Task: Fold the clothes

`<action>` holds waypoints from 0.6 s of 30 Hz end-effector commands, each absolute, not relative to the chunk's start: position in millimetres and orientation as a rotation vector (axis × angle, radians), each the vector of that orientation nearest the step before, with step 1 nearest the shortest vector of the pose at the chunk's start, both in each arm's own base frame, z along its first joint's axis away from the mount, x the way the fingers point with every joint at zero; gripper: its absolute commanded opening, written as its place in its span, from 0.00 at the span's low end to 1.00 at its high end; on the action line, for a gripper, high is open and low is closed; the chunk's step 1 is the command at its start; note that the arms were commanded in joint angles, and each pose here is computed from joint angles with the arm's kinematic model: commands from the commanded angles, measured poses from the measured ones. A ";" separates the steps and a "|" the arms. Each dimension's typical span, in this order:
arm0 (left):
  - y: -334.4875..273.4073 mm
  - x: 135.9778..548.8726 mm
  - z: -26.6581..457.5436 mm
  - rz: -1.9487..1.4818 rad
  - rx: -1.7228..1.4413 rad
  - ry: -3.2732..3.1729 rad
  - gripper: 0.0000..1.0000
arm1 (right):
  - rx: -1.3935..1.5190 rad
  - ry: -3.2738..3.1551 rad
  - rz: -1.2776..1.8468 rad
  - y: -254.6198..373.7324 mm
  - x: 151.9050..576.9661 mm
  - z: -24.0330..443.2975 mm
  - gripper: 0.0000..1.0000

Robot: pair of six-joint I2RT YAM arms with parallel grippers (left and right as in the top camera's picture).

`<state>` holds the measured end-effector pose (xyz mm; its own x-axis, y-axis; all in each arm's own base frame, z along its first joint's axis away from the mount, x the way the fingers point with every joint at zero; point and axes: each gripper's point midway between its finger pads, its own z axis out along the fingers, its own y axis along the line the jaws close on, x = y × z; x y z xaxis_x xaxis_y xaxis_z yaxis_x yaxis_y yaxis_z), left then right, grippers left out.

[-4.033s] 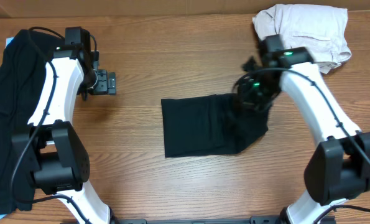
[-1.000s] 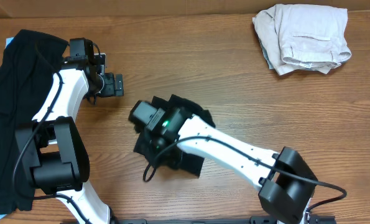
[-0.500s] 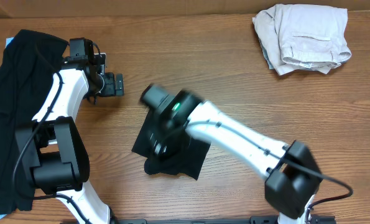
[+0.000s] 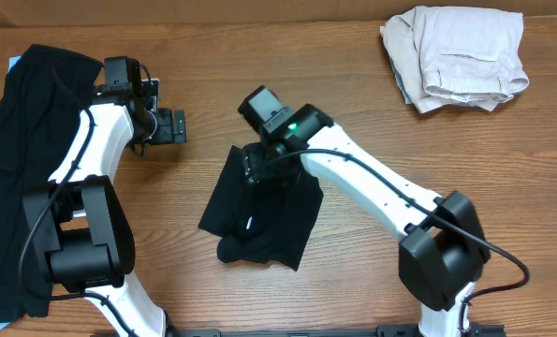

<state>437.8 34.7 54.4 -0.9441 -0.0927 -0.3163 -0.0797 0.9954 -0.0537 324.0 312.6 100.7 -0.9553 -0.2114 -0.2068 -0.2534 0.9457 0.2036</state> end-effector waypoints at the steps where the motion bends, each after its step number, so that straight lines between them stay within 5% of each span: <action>1: 30.6 437.2 52.3 -0.073 -0.090 2.818 1.00 | -0.290 2.926 0.326 318.8 329.4 92.8 0.65; 7: 30.6 437.5 52.4 -0.073 -0.090 2.817 1.00 | -0.224 2.962 0.297 318.2 329.6 77.0 0.53; 13: 30.7 437.6 52.5 -0.073 -0.090 2.816 1.00 | -0.217 2.914 0.345 327.0 339.1 81.0 0.05; 18: 30.7 438.5 52.8 -0.073 -0.089 2.812 1.00 | -0.220 2.812 0.436 344.8 359.4 100.9 0.04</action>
